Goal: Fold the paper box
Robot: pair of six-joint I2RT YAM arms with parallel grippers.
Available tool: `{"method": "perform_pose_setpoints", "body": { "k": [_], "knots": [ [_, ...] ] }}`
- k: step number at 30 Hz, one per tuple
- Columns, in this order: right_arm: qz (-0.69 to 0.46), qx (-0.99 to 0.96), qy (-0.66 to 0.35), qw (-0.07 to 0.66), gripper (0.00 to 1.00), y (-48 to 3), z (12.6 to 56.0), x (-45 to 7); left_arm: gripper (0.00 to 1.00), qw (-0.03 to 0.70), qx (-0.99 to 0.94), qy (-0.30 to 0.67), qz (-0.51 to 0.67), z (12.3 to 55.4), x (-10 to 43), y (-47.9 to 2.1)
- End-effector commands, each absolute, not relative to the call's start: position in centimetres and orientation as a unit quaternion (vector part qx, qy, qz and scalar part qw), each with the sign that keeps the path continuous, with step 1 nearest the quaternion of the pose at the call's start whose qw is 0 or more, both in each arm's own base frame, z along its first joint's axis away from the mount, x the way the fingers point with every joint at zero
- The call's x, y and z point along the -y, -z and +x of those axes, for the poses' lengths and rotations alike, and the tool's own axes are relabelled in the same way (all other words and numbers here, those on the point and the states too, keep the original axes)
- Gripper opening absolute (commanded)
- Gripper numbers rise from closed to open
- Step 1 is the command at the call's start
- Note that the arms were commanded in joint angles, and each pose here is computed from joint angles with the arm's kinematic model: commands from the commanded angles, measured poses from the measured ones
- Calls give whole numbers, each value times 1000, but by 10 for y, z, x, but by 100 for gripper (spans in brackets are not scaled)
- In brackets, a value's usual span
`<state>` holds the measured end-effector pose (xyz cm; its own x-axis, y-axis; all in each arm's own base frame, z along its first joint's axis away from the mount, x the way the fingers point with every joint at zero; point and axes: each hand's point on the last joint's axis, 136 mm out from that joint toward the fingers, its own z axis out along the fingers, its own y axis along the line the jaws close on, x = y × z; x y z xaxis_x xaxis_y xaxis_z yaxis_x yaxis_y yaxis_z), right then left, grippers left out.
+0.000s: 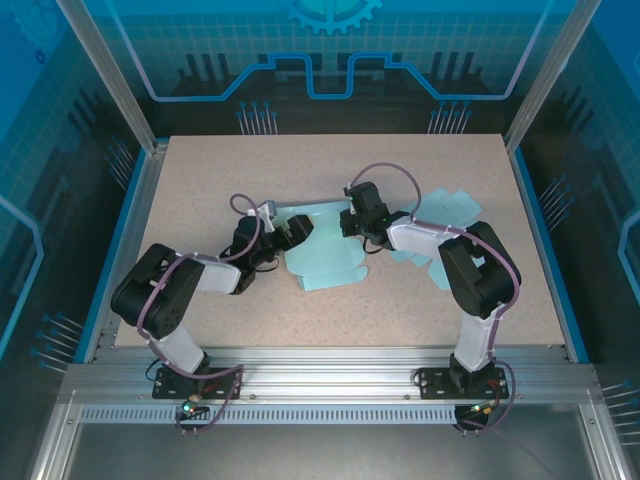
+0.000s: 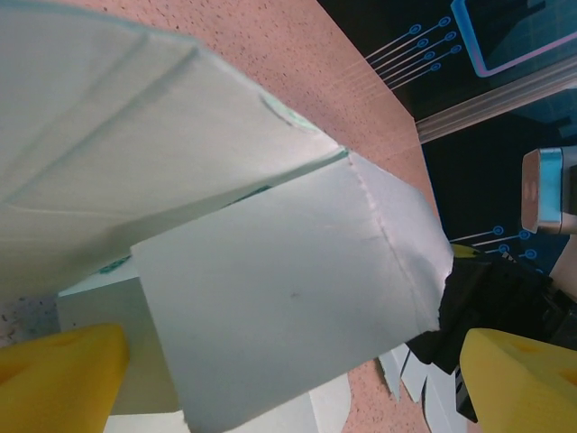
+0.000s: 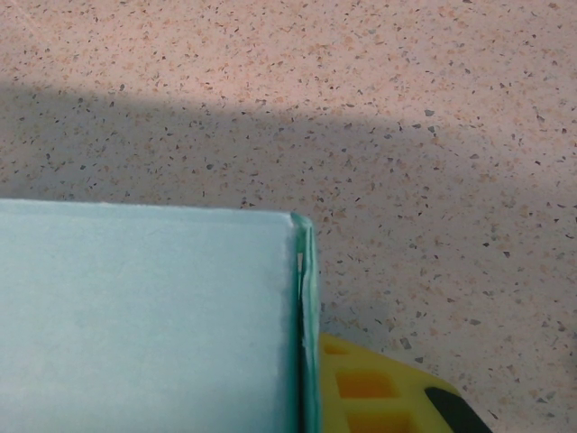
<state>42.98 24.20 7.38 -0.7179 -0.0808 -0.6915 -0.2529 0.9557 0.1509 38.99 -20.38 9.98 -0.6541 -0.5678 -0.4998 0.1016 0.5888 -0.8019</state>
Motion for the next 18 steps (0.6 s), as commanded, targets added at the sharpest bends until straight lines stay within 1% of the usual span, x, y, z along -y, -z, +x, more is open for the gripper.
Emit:
{"method": "perform_pose_setpoints", "body": {
  "k": [1,6,10,13,18],
  "knots": [
    [-95,-916,-131,366,13,-76,428,-256,96,400,-789,448,-126,392,213,-110],
    [-92,-917,-126,366,13,-76,428,-253,96,405,-785,451,-126,382,206,-117],
    [-89,-918,-126,366,13,-77,428,-253,97,407,-789,447,-107,362,201,-128],
    [-88,-918,-129,364,13,-76,428,-254,99,412,-791,443,-88,348,197,-146],
    [-89,-919,-130,362,13,-77,428,-255,99,431,-789,436,-48,328,193,-193]
  ]
}}
